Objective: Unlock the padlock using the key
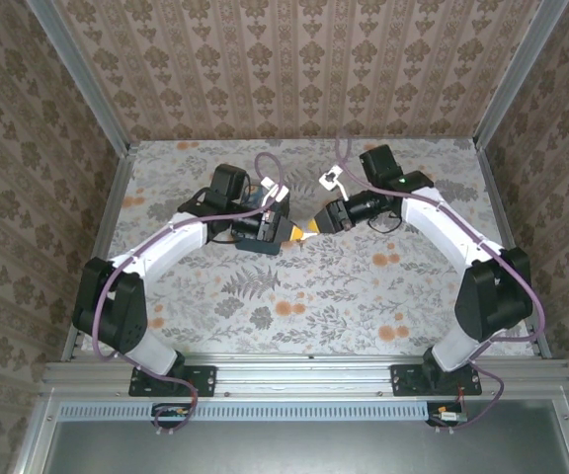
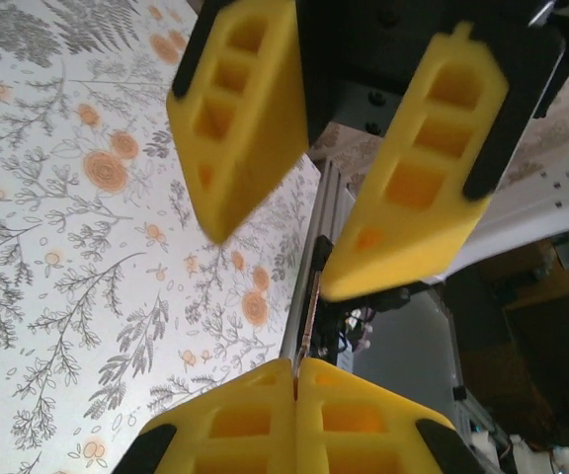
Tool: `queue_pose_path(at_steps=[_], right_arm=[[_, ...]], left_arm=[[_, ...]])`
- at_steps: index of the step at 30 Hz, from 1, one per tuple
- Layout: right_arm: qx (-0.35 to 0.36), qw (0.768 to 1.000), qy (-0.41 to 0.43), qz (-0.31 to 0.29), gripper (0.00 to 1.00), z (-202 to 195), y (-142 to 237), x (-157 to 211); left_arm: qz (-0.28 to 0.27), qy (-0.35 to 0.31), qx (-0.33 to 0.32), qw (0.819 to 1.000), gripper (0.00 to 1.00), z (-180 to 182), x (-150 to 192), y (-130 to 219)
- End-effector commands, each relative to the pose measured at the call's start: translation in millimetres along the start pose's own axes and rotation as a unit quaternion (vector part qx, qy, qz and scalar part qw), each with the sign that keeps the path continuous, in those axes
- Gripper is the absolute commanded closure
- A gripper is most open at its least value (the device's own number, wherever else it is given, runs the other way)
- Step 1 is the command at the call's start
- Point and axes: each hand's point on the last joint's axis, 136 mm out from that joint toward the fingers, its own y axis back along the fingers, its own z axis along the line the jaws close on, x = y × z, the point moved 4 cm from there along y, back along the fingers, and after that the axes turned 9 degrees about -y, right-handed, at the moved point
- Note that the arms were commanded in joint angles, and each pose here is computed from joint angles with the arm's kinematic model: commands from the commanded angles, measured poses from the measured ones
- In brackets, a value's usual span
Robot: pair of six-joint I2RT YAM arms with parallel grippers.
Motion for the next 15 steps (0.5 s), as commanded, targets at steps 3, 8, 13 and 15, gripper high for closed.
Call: queue_pose_path(at_steps=[3, 8, 13, 15], right_arm=[[-0.012, 0.993, -0.018, -0.112, 0.55, 4, 25, -24], [-0.020, 0.993, -0.026, -0.113, 0.54, 8, 28, -15], [-0.038, 0.994, -0.029, -0.093, 0.53, 10, 23, -8], [-0.048, 0.995, -0.032, -0.084, 0.53, 10, 20, -6]], left_arm=[[-0.044, -0.006, -0.017, 0.999, 1.00, 0, -21, 6], [-0.041, -0.008, -0.013, 0.999, 1.00, 0, -23, 5], [-0.037, -0.007, -0.009, 0.999, 1.00, 0, -21, 5], [-0.036, -0.006, -0.008, 0.999, 1.00, 0, -21, 5]])
